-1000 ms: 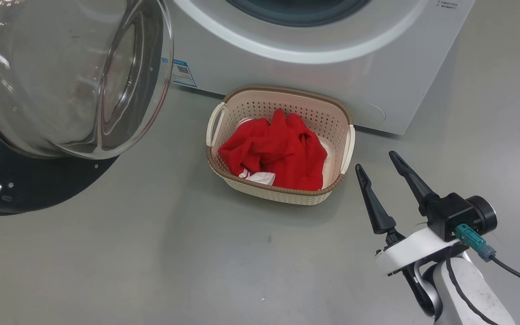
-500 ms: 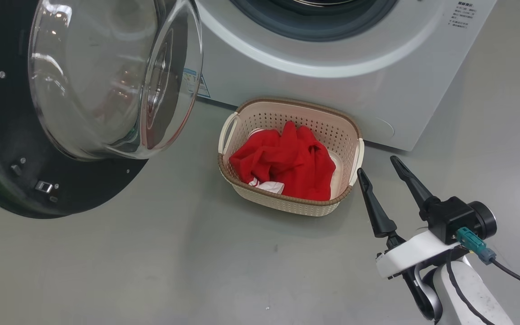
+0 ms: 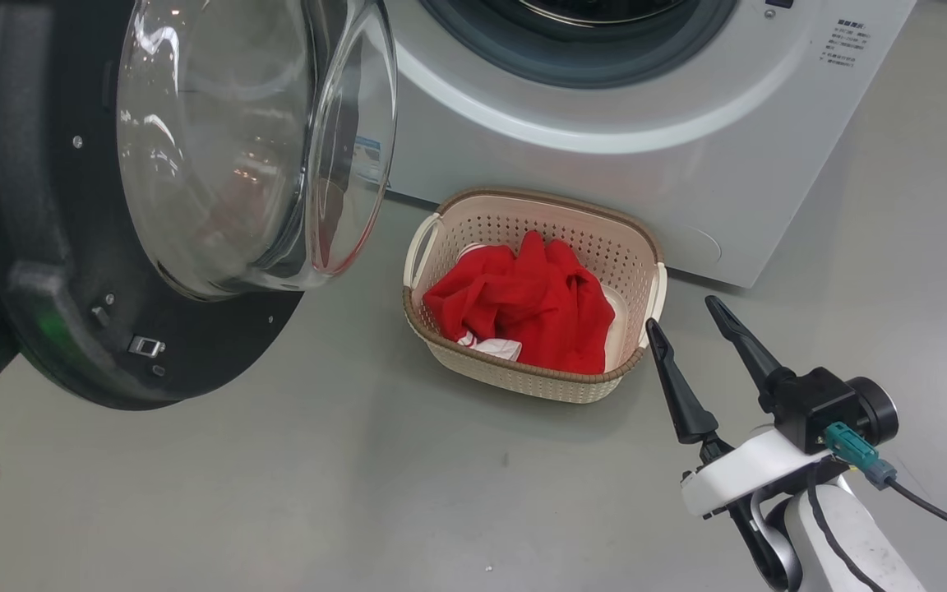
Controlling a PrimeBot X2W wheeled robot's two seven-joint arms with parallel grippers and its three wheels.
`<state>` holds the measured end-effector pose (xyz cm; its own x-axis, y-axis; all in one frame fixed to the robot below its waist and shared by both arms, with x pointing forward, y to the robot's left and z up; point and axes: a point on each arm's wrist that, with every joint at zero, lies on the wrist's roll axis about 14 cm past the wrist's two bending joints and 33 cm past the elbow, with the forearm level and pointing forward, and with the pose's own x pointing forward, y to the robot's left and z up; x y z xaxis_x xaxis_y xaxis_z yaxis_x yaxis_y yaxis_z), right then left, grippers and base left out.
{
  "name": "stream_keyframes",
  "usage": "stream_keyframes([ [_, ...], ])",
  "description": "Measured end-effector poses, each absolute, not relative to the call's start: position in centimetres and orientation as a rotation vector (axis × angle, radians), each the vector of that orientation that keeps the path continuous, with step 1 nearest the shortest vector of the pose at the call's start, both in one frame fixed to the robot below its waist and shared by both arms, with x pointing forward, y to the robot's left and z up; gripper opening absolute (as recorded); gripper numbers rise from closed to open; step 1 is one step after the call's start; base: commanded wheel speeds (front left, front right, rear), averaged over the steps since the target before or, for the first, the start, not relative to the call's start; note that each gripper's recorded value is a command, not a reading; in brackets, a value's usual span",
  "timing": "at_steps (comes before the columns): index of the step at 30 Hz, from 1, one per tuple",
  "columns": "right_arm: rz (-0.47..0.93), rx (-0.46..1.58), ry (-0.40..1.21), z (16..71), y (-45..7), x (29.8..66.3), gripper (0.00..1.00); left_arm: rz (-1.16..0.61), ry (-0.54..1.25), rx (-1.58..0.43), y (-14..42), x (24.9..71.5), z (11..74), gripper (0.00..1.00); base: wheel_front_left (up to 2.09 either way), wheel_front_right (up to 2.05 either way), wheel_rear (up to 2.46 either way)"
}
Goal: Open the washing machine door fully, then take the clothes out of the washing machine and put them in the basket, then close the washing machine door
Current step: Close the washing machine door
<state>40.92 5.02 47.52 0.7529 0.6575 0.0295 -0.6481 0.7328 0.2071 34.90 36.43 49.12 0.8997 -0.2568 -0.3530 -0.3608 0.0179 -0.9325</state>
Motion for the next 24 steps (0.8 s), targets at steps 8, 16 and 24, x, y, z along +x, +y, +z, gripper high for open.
stream_keyframes([
  [8,0.721,0.207,0.046,47.6,5.1,40.8,1.0,0.067,0.463,-1.536,36.4,34.8,49.6,0.0,0.0,0.0,0.0],
  [16,0.718,0.203,0.048,47.7,5.0,40.4,1.0,0.166,0.304,-1.446,39.5,34.2,51.3,0.0,0.0,0.0,0.0],
  [24,0.7,0.215,0.053,47.8,4.7,39.9,1.0,0.347,0.154,-1.124,43.5,32.3,53.8,0.0,0.0,0.0,0.0],
])
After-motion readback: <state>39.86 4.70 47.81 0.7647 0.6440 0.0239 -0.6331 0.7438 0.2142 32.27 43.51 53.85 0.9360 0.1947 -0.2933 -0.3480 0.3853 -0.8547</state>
